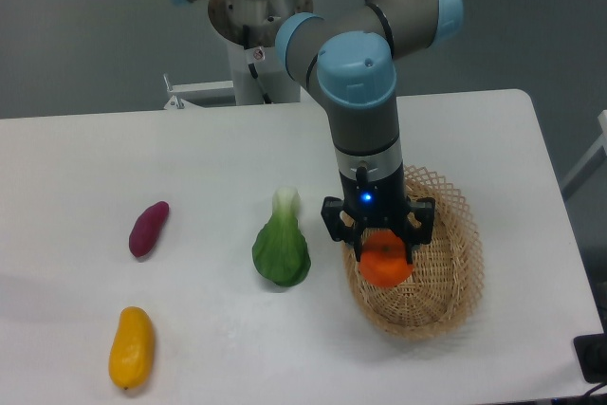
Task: Place the orange in the basket
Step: 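Lift the held orange and carry it across the wicker basket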
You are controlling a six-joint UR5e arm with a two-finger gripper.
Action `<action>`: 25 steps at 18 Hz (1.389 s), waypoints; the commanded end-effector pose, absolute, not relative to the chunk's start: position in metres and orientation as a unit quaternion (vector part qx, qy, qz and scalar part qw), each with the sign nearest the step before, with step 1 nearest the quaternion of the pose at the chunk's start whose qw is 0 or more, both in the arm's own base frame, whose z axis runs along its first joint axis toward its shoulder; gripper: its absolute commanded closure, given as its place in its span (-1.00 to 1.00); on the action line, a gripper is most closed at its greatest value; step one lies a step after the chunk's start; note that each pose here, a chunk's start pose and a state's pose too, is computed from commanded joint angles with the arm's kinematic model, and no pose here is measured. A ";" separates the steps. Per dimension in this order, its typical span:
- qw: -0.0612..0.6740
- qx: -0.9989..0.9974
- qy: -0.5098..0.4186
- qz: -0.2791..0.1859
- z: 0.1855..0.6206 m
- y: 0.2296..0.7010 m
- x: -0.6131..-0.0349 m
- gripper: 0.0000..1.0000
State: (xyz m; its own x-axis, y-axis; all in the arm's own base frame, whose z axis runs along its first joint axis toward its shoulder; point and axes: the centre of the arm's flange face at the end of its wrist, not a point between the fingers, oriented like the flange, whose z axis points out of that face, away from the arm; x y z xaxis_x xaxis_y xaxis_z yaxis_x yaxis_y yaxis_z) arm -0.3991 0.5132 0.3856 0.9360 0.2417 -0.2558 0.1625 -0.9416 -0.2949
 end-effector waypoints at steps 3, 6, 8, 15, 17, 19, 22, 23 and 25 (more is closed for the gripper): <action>0.136 -0.974 -0.109 0.147 0.389 0.507 -0.403 -0.05; 0.137 -0.973 -0.113 0.150 0.392 0.503 -0.407 -0.05; 0.133 -0.973 -0.107 0.153 0.392 0.494 -0.418 -0.05; 0.103 -0.981 -0.067 0.150 0.370 0.445 -0.459 -0.05; 0.085 -0.985 -0.043 0.147 0.357 0.421 -0.475 -0.05; 0.075 -0.986 -0.041 0.141 0.345 0.409 -0.487 -0.05; 0.064 -0.989 -0.044 0.126 0.320 0.407 -0.497 -0.05; 0.060 -0.990 -0.043 0.116 0.307 0.410 -0.499 -0.05; 0.052 -0.993 -0.048 0.099 0.285 0.411 -0.499 -0.05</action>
